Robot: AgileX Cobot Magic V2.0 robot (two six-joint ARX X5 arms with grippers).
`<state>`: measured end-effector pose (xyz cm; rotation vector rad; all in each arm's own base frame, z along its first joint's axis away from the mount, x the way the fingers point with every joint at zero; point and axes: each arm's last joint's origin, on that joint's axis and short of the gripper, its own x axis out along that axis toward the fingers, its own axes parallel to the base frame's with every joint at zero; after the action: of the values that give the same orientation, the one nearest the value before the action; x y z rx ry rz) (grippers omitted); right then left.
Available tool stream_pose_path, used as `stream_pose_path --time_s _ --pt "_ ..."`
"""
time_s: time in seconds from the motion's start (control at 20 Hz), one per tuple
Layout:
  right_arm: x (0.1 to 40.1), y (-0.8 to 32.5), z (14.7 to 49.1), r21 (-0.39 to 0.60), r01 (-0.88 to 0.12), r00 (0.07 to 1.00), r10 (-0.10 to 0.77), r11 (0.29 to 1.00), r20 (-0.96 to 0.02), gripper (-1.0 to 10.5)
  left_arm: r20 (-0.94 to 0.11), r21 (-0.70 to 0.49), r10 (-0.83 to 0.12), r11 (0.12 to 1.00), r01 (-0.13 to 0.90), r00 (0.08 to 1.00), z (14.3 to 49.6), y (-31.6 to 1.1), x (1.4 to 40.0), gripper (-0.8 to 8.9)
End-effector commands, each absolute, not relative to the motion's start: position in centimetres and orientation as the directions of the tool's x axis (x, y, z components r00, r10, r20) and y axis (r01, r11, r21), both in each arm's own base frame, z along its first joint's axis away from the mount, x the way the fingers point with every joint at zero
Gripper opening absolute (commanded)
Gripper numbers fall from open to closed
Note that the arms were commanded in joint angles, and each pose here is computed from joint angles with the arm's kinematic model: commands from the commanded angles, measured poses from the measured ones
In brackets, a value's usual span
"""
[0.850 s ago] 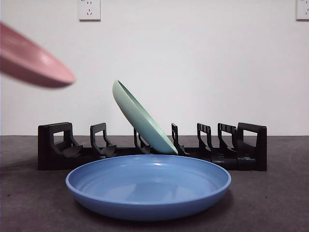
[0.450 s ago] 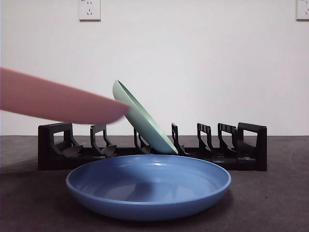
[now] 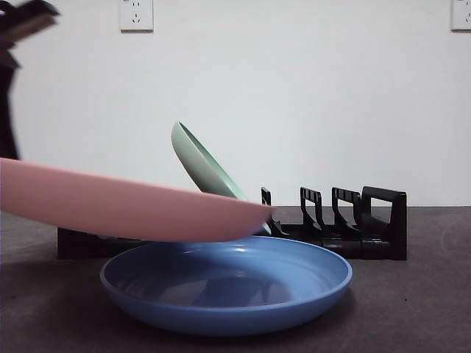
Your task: Place the plate
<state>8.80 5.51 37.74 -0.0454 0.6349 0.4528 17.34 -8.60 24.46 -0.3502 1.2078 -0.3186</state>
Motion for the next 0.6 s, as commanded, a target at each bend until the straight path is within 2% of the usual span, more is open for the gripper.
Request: stream_pose_path --time_s 0.05,0.6 --pt "8.8 5.6 38.1 0.092 -0.428 0.717 0.4 0.899 -0.571 1.8 -0.839 -0.454 -0.445 0.89 0.048 0.312 24.0 -9.9 18.3 0.06" --pt "8.8 5.6 38.1 0.093 -0.428 0.717 0.401 0.899 -0.57 1.8 -0.853 -0.472 -0.465 0.881 0.033 0.235 19.1 -13.4 22.0 0.06"
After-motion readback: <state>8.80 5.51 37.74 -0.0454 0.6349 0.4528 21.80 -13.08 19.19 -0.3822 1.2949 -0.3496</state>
